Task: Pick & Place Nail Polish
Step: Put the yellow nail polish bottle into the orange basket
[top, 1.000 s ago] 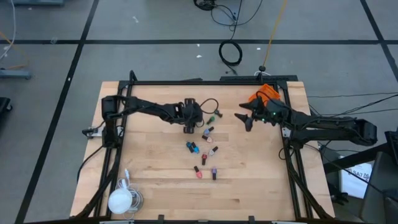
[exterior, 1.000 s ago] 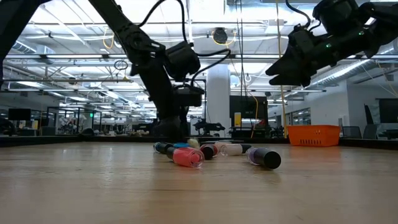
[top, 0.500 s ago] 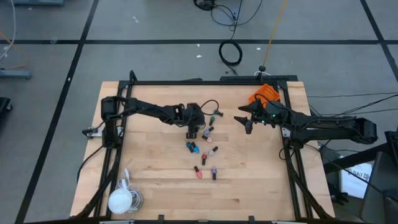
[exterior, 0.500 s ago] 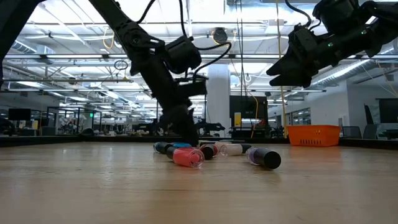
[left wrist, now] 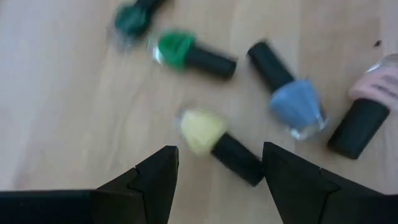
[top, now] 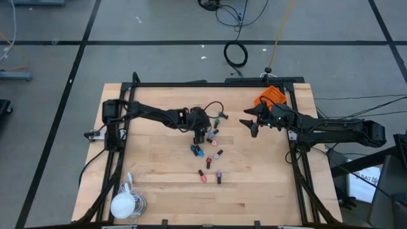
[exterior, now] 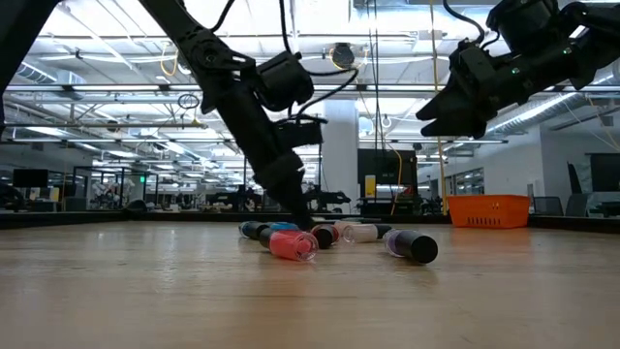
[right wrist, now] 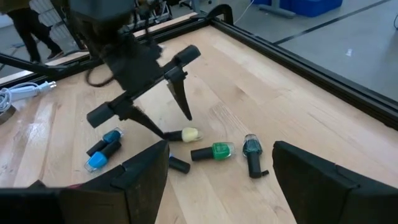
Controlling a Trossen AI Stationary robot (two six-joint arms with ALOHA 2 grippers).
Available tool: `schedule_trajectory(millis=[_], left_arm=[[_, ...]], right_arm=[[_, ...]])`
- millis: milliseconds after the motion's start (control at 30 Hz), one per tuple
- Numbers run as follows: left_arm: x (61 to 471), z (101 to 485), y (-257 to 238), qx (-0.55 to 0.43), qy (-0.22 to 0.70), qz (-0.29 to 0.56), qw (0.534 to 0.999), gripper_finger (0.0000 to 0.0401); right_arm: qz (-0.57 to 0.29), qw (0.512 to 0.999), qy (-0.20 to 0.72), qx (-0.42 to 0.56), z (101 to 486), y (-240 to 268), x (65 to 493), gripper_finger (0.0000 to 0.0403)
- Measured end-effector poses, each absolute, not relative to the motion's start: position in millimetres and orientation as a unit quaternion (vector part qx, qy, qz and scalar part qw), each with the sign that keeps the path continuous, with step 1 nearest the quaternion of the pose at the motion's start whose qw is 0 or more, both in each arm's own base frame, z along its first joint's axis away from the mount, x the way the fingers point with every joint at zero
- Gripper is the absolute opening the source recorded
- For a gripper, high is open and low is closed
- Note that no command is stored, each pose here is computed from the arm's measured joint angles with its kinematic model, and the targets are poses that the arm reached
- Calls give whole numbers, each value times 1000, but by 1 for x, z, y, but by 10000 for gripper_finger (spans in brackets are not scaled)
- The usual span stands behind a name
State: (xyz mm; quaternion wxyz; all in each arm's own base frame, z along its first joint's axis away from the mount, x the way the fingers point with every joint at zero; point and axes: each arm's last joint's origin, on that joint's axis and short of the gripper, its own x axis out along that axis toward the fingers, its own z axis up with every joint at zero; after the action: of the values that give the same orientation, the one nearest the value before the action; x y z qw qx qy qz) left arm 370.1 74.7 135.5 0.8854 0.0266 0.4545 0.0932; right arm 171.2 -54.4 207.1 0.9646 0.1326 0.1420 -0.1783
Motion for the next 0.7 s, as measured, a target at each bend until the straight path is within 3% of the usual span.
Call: schedule_trajectory(millis=[200, 700], left_arm=[[366, 133, 81, -60, 460, 119, 878, 230], [373, 109, 81, 43, 479, 27, 877, 230]], right_arm=[[-180, 965, 140, 131, 207, -55, 171, 270], [-181, 965, 132, 139, 204, -54, 170, 270]])
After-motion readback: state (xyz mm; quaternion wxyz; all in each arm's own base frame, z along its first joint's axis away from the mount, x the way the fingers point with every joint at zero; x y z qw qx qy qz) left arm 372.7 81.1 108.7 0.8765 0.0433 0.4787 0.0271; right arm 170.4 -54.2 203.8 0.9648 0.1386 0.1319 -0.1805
